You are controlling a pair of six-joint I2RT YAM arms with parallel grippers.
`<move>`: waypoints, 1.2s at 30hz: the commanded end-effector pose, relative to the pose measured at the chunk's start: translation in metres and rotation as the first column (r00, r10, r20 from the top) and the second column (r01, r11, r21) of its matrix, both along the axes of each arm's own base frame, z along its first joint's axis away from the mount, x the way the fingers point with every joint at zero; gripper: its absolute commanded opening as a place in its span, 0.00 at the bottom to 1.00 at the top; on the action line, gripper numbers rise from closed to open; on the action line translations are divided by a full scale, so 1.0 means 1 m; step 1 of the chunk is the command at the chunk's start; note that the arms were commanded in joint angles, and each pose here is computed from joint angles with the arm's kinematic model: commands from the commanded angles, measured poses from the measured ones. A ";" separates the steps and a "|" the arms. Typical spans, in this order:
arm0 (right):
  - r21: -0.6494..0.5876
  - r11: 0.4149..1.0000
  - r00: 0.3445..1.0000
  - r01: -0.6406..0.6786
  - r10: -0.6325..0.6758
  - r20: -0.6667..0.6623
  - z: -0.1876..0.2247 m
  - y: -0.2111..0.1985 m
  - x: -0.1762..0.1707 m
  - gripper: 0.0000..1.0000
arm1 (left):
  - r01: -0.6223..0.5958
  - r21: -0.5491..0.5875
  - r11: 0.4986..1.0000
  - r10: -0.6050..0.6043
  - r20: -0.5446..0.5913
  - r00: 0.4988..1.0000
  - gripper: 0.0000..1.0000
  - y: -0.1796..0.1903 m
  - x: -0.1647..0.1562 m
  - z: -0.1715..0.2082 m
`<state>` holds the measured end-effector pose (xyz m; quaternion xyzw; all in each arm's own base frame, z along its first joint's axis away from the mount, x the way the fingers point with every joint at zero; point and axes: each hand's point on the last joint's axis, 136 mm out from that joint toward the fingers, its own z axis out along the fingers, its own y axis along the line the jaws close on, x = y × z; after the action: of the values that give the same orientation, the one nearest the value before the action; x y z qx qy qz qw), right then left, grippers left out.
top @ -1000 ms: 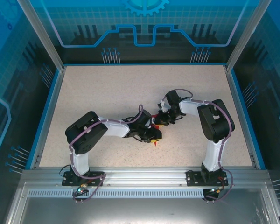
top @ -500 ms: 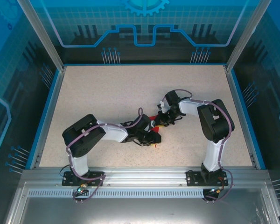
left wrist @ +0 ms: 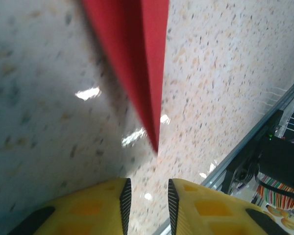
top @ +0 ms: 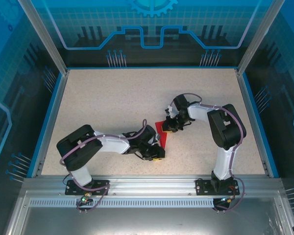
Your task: Fold a paper plane with a square sheet of paper (fold left side to right side)
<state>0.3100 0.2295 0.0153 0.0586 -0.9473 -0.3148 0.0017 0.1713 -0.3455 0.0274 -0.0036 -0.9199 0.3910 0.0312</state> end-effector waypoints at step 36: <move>-0.175 0.980 0.932 -0.096 0.151 0.330 0.087 0.023 -0.030 0.00 | -0.429 0.208 0.879 0.297 0.465 0.834 0.54 0.137 0.083 0.108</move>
<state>0.2898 0.2284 0.0679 0.1387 -0.9733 -0.1381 -0.1198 0.2519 -0.2206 0.1177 0.0968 -0.9375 0.2538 -0.2174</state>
